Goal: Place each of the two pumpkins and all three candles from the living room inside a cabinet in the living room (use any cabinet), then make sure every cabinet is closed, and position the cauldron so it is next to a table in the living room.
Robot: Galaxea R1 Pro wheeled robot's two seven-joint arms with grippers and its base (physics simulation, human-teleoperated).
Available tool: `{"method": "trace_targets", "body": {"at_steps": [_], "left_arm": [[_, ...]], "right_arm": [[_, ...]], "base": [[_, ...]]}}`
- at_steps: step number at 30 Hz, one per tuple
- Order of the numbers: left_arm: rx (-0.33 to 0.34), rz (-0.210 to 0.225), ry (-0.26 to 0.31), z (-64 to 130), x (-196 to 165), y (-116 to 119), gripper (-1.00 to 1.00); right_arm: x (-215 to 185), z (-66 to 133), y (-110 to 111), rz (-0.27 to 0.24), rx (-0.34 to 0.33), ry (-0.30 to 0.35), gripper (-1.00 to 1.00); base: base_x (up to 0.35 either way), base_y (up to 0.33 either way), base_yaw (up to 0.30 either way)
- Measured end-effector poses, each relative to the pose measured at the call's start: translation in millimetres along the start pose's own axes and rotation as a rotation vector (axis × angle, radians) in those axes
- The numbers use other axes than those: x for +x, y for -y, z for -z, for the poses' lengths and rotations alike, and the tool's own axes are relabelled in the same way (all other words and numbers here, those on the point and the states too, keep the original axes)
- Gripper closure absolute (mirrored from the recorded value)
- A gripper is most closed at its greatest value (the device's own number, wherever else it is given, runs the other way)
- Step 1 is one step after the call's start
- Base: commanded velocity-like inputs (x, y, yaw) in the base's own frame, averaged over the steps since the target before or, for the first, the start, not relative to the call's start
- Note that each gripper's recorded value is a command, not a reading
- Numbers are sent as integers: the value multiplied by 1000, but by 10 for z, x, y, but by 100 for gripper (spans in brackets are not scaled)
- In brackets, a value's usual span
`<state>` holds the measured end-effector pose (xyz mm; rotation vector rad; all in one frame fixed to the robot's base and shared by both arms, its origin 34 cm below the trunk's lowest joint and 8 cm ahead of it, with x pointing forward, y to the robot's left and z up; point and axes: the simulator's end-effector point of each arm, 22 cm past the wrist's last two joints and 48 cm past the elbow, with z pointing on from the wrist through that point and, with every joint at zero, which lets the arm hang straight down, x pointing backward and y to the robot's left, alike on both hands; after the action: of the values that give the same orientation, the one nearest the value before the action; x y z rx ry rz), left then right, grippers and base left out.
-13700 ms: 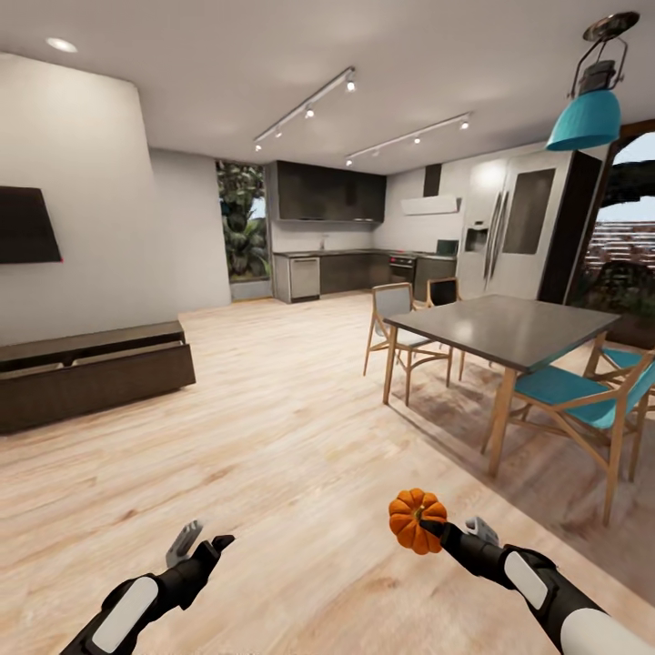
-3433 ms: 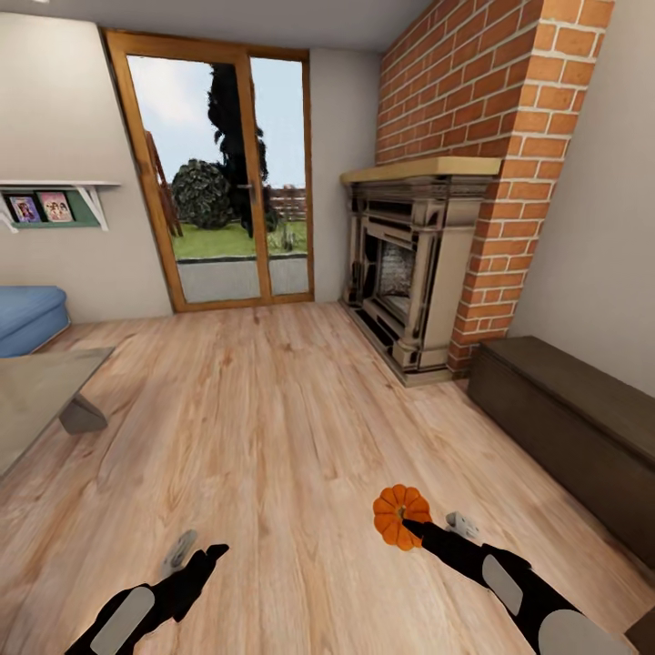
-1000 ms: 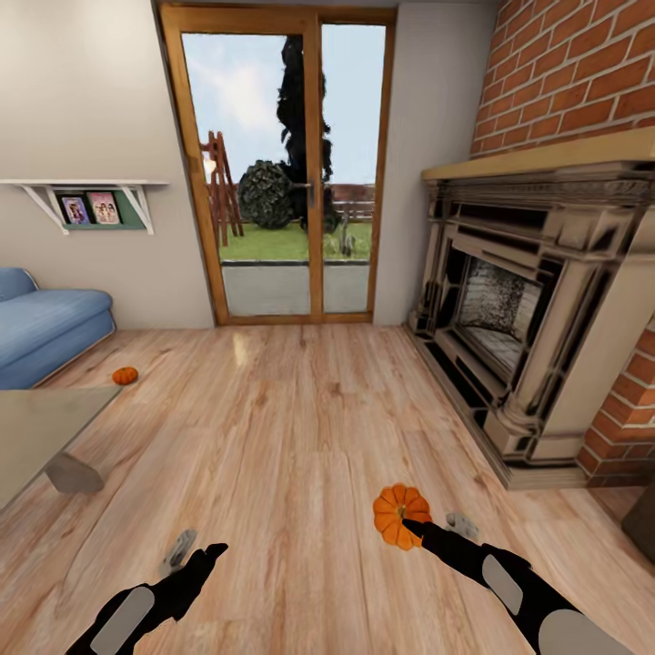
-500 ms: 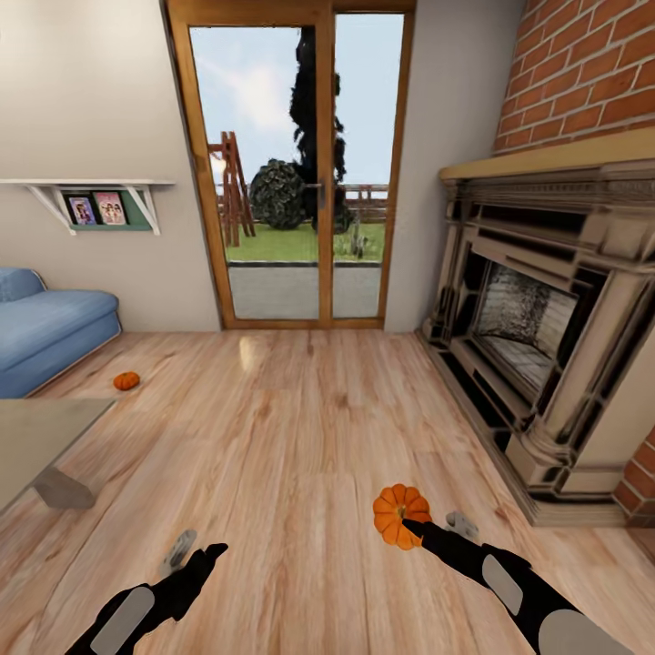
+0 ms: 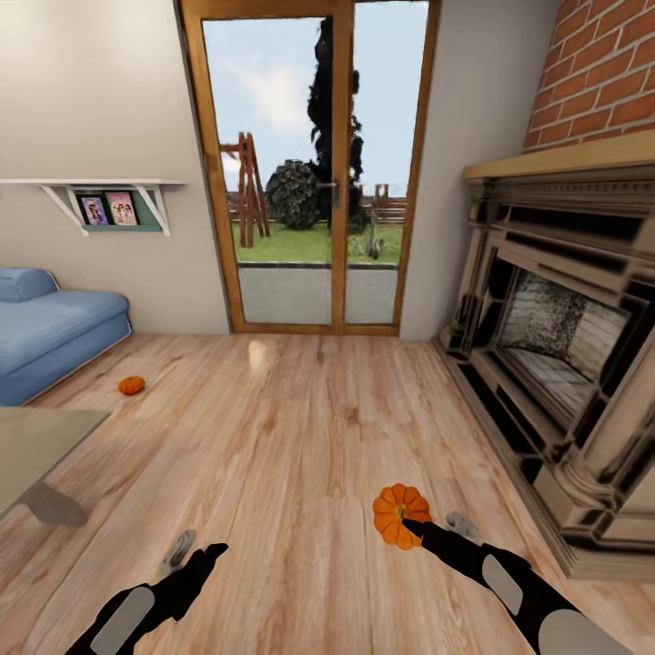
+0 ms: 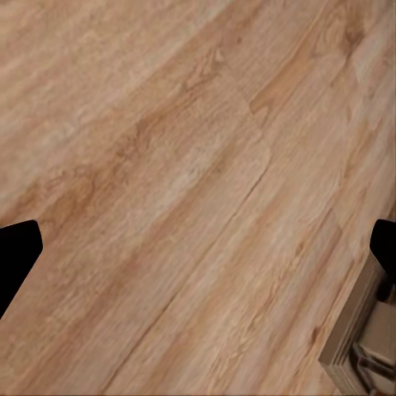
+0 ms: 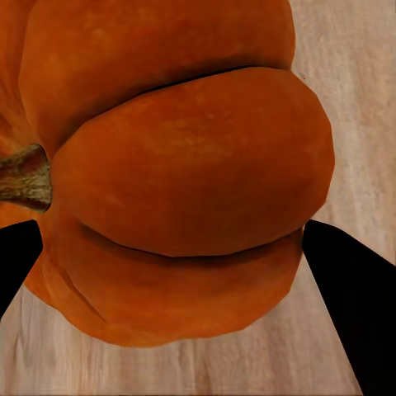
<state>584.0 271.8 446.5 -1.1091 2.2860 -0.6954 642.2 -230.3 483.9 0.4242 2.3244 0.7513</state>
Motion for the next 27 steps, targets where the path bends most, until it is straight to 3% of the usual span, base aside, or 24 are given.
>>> {"method": "trace_targets", "body": {"at_steps": [27], "left_arm": [[0, 0, 0, 0, 0, 0, -100]], "right_arm": [[-1, 1, -4, -1, -3, 1, 100]], "base": [[328, -79, 106]]}}
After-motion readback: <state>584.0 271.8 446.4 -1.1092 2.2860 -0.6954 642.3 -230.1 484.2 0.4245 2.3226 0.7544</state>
